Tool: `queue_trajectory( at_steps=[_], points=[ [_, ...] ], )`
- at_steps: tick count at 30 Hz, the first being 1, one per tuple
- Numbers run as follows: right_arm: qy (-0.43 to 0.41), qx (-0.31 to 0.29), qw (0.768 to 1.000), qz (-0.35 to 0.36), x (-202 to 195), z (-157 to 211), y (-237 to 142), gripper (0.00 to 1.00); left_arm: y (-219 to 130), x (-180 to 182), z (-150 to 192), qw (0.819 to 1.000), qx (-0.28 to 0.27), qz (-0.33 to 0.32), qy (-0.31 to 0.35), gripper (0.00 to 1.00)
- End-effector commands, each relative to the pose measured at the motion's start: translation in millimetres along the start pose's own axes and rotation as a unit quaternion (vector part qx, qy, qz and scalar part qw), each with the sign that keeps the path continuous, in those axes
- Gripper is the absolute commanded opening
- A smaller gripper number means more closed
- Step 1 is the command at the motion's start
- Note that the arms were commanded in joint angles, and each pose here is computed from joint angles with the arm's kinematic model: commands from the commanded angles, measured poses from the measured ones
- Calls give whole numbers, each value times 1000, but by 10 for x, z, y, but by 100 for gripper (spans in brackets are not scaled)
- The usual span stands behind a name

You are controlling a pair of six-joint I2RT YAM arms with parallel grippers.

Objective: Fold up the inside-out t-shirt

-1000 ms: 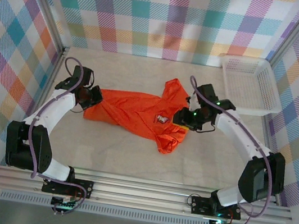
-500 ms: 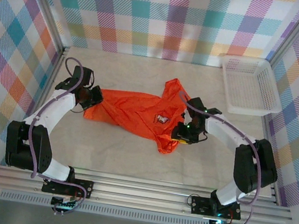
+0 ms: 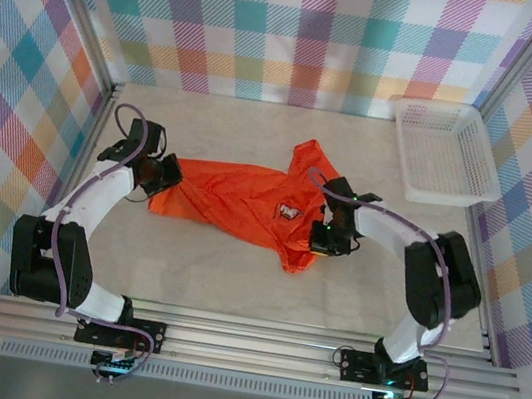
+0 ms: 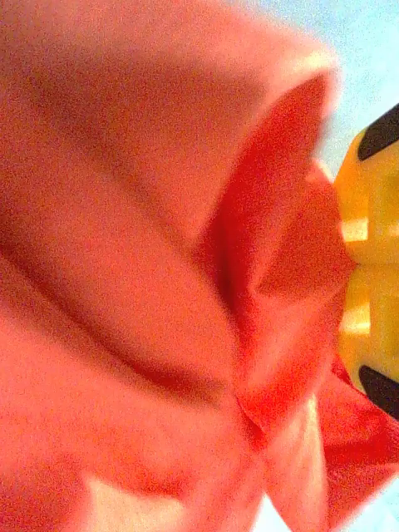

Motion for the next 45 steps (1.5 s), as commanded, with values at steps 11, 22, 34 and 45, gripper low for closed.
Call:
queue_trajectory(
  at_steps=[11, 22, 34, 45],
  points=[
    [28, -286, 956, -53, -211, -107, -2531, 0, -762, -145, -462, 996, -89, 19, -3, 0],
    [-17, -434, 898, -67, 100, -466, -3890, 0, -2251, -1006, -867, 962, -205, 176, 30, 0],
    [-137, -625, 762, -97, 609, 300, -5120, 0, -3946, -1250, -485, 883, -334, 316, 94, 0],
    [-117, -609, 780, -85, 477, 58, -4864, 0, -3733, -1217, -530, 889, -328, 306, 93, 0]
  ],
)
Point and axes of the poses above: each hand's point on the last joint's axis, 136 mm out from that joint toward the fingers, its own y axis out along the fingers, its own x axis along the line the jaws close on, z = x × y, the point moved 4 cm from there along -y, back along the fingers, and after that the axes turned 11 degrees about -y, right-handed, at the moved point
